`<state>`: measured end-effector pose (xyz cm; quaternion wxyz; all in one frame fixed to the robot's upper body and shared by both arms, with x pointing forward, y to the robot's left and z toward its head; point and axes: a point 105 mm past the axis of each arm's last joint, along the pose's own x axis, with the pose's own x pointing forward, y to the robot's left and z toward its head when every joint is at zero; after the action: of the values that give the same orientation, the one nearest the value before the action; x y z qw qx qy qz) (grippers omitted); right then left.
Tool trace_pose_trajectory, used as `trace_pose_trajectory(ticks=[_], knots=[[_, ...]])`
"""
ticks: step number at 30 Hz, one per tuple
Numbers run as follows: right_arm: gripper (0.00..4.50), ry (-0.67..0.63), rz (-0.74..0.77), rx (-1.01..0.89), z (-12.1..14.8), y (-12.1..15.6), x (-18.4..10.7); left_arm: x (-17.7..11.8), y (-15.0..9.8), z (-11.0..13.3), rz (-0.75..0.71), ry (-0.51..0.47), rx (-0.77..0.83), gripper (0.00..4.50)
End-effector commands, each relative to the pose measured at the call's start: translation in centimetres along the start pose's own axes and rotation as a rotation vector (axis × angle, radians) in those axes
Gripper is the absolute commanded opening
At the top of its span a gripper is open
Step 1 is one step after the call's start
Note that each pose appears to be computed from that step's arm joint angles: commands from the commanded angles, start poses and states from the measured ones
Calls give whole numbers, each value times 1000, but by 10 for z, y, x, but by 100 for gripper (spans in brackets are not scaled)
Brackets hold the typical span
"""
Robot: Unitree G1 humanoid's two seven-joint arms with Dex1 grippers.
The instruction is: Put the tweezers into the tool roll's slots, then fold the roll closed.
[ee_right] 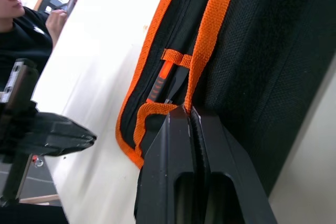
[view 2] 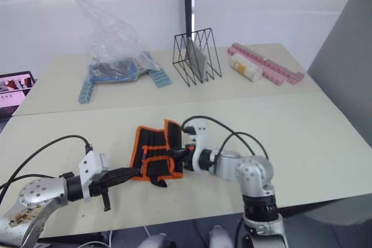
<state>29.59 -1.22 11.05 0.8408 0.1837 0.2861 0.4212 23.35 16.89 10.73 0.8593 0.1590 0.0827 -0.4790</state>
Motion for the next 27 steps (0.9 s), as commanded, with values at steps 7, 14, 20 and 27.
trace_pose_trajectory(ticks=[7, 14, 20, 27], knots=[[2, 105, -57, -63, -35, -18, 17, -9, 3, 3, 37, 6, 24, 0], [62, 133, -28, -36, -47, -24, 19, -16, 5, 1, 68, 10, 0, 0], [186, 92, 10, 68, -38, -28, 19, -20, 4, 3, 81, 11, -1, 0], [186, 47, -6, 169, -27, -46, 13, -26, 5, 1, 106, 12, -27, 0]])
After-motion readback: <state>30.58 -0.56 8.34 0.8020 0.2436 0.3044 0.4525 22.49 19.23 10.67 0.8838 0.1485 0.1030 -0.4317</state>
